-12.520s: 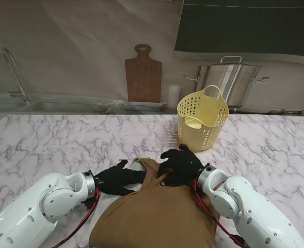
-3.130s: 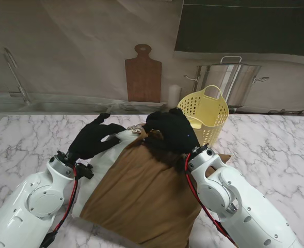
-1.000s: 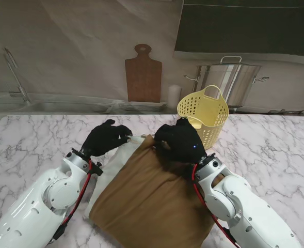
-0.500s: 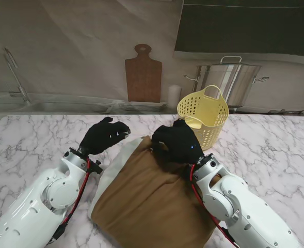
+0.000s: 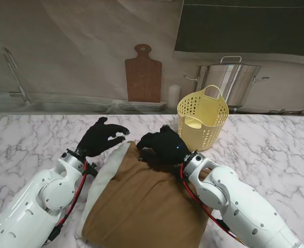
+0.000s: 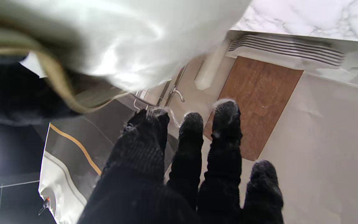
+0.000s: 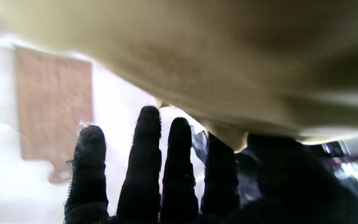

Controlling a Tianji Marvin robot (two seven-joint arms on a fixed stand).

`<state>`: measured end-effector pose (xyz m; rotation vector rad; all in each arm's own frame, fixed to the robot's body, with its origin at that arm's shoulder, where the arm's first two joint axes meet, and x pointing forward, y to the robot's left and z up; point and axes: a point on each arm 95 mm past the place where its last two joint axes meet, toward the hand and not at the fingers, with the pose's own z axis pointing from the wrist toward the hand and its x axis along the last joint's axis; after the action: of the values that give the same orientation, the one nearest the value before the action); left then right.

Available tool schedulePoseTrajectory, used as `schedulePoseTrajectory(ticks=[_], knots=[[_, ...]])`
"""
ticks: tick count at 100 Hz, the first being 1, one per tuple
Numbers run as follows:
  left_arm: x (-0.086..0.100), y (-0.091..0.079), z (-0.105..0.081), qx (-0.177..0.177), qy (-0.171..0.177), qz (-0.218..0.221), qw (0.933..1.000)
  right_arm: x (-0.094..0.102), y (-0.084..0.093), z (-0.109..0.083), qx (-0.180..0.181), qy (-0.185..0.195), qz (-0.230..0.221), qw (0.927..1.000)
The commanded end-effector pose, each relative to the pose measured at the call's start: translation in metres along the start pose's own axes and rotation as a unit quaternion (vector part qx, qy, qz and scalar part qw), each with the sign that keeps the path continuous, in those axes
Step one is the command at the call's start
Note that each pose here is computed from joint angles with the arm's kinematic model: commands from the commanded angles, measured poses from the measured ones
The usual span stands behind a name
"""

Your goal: Remove the pillowcase from the pillow and put it in the laundry basket

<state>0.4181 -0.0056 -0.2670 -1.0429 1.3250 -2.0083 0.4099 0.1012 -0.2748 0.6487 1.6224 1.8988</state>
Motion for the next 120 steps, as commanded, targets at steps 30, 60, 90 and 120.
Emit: schedulePoseTrajectory(ticks=[30,60,90,120], knots=[[-0.014,0.008,-0.010,-0.069,-0.023,0.011,0.9973,-0.013,0.016,-0.059,0.013,-0.089,0.015,0.9958],[-0.030,0.016,-0.029,-0.194,-0.033,0.018,0.9803,-0.001,-0.001,-0.101,0.075,-0.111,-0.005,0.9910],[-0.024,0.040,-0.030,-0.271,-0.022,-0.004,0.9623,-0.006,-0.026,-0.103,0.121,-0.134,0.009,0.9835],[0.002,0.040,-0.024,-0.217,0.016,-0.050,0.9747,-0.005,-0.031,-0.098,0.129,-0.126,0.017,0.9835]])
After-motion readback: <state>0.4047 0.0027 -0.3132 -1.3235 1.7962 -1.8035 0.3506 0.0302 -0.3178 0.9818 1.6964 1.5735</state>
